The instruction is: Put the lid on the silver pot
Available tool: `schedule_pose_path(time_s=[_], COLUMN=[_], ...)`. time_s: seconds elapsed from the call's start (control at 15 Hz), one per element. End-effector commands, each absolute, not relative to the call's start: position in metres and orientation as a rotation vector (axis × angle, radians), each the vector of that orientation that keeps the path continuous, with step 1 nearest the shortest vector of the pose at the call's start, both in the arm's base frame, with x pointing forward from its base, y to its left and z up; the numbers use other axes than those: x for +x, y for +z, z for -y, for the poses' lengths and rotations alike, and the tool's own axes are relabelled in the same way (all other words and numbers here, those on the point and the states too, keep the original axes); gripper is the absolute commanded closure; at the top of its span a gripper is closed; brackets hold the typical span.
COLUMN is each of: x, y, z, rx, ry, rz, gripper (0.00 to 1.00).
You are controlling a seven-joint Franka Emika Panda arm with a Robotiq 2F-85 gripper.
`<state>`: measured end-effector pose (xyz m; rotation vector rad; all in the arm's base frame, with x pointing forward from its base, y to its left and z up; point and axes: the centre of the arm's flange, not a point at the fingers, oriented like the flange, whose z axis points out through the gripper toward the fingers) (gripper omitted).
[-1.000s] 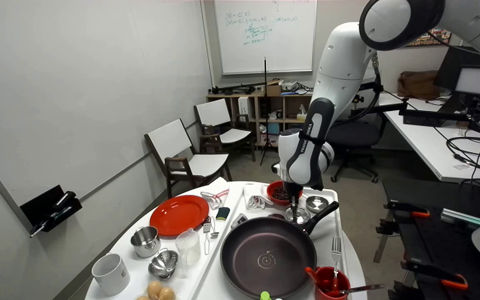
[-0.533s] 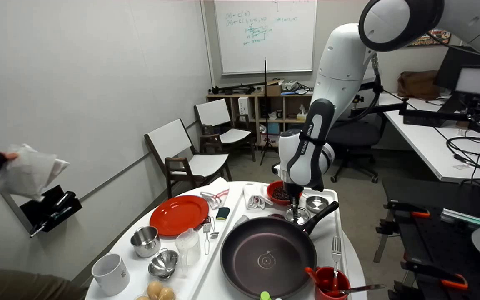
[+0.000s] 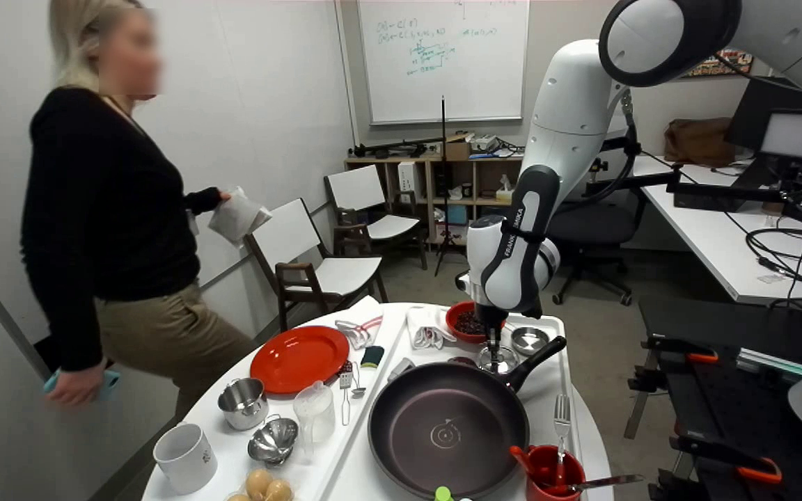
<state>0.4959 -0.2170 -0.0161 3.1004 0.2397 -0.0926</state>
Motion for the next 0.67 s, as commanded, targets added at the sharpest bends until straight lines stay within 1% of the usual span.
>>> schedule_pose_path(time_s=[0.0,0.33,0.4,0.53,0.6], x=[0.4924,0.4919,0.4917,0.4920,0.4922], y=[-0.0156,-0.0153,-0.0150,-0.0143,-0.0139], z=[0.2182,0.2193,0.2193,0.2195,0.2195], rx=[3.079,3.076,3.076,3.076,3.075], ry=[-0.079,-0.082,-0.078,-0.069,-0.067], rz=[-0.246,-0.244,-0.246,-0.247,-0.247], gripper=[0.59,0.23,0.15,0.01,0.00])
